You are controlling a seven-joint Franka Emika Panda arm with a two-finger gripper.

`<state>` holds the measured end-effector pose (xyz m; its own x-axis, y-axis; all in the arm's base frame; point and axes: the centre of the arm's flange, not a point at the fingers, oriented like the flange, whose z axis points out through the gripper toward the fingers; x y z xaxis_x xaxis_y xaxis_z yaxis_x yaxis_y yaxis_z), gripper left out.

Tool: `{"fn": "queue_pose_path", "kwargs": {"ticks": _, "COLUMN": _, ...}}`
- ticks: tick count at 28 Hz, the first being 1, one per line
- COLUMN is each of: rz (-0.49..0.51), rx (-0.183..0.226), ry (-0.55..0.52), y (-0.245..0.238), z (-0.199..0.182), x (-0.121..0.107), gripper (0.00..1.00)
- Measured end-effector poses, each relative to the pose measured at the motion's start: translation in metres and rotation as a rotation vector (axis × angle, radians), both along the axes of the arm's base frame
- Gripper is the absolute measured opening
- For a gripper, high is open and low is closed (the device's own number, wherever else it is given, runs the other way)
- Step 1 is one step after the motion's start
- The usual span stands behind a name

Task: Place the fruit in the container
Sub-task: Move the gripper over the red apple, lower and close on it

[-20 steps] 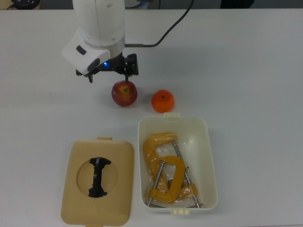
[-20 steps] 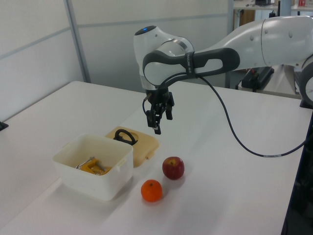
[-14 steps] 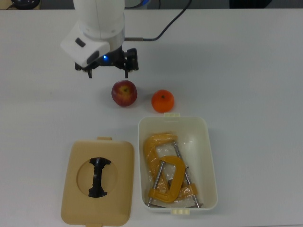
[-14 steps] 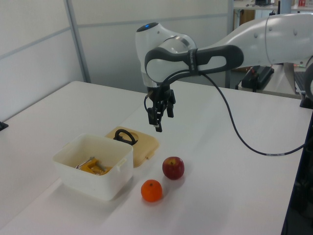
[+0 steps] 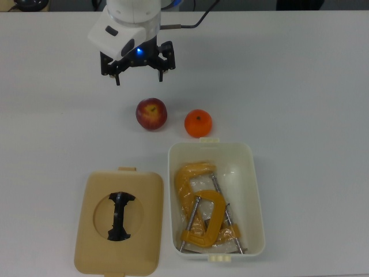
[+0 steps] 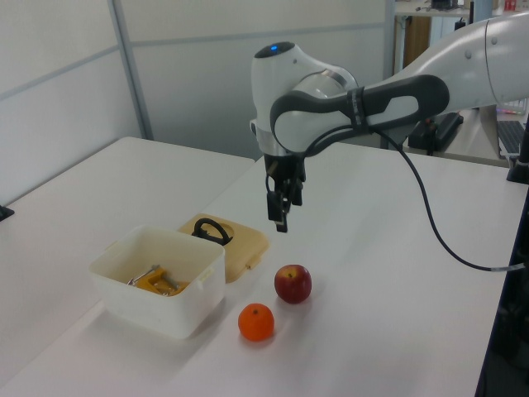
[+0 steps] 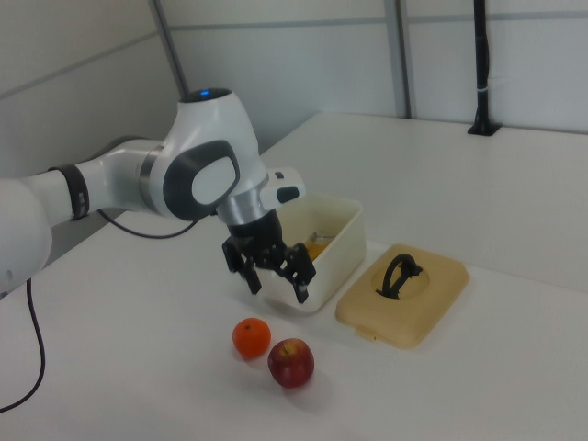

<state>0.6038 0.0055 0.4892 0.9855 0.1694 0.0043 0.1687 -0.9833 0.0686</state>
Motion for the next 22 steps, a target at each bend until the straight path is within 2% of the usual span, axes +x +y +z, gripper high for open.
{"fn": "queue_pose_path", "kwargs": {"ticks": 5, "rz": 0.040, "rx": -0.002, "ry": 0.064, "y": 0.000, "z": -0.027, "x": -0.017, "gripper": 1.00}}
{"fn": "queue_pose_path", "kwargs": {"ticks": 11, "rz": 0.048, "rx": -0.001, "ry": 0.105, "y": 0.001, "z": -0.054, "x": -0.025, "gripper": 1.00}}
{"fn": "queue_pose_path", "kwargs": {"ticks": 19, "rz": 0.058, "rx": 0.005, "ry": 0.071, "y": 0.002, "z": -0.095, "x": -0.012, "gripper": 1.00}}
{"fn": "queue_pose_path", "kwargs": {"ticks": 22, "rz": 0.067, "rx": -0.004, "ry": 0.071, "y": 0.002, "z": -0.112, "x": -0.007, "gripper": 1.00}}
